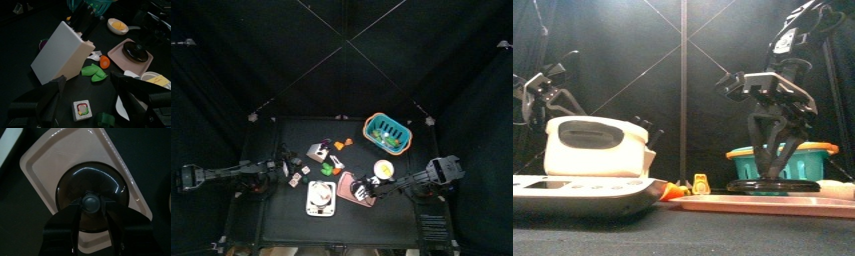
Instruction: Place pot lid on pot
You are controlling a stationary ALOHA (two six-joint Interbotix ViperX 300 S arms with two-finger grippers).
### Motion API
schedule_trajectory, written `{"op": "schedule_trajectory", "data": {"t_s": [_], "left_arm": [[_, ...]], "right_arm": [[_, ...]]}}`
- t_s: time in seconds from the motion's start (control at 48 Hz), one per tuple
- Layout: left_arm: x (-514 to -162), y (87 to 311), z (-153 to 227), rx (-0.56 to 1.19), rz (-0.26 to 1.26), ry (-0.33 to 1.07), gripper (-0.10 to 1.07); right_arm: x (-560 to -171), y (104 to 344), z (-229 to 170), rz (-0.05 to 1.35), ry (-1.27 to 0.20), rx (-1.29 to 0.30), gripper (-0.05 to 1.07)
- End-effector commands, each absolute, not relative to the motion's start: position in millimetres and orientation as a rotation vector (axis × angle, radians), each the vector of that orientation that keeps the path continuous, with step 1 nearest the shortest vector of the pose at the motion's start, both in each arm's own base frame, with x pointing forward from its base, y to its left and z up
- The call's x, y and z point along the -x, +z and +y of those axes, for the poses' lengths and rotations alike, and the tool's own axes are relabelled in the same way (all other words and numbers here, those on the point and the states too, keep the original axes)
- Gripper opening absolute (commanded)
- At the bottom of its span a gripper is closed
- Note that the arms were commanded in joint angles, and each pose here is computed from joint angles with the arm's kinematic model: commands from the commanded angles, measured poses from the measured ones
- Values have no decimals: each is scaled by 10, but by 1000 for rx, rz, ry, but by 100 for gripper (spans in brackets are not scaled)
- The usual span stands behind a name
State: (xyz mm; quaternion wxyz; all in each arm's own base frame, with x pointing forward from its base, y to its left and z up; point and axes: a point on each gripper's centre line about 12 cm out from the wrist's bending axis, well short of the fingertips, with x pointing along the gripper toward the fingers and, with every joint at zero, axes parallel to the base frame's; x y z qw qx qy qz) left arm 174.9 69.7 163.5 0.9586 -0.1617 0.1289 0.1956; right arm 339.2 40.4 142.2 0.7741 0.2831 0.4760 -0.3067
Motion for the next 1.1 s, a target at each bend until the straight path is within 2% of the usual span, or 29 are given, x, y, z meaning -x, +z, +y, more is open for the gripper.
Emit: {"op": "schedule_trajectory", "data": {"t_s": [0.0, 0.104, 0.312, 0.542, 0.896, 1.083], "left_arm": [[-1783, 1691, 712, 327, 243, 396, 104], [-1782, 1691, 714, 331, 242, 398, 104], [-1781, 1691, 716, 330, 242, 399, 104], [-1778, 1685, 716, 331, 243, 400, 104], [-1778, 1685, 715, 330, 243, 399, 104], [-1773, 1680, 717, 332, 244, 402, 104]], "right_arm": [[-3487, 1653, 413, 967, -628, -634, 56], [-3578, 1760, 411, 933, -613, -634, 56], [-3898, 2174, 449, 817, -555, -670, 56], [-4231, 2581, 469, 713, -484, -606, 56], [-4701, 2754, 468, 872, -385, -462, 56], [-4979, 2853, 465, 898, -310, -390, 56]]}}
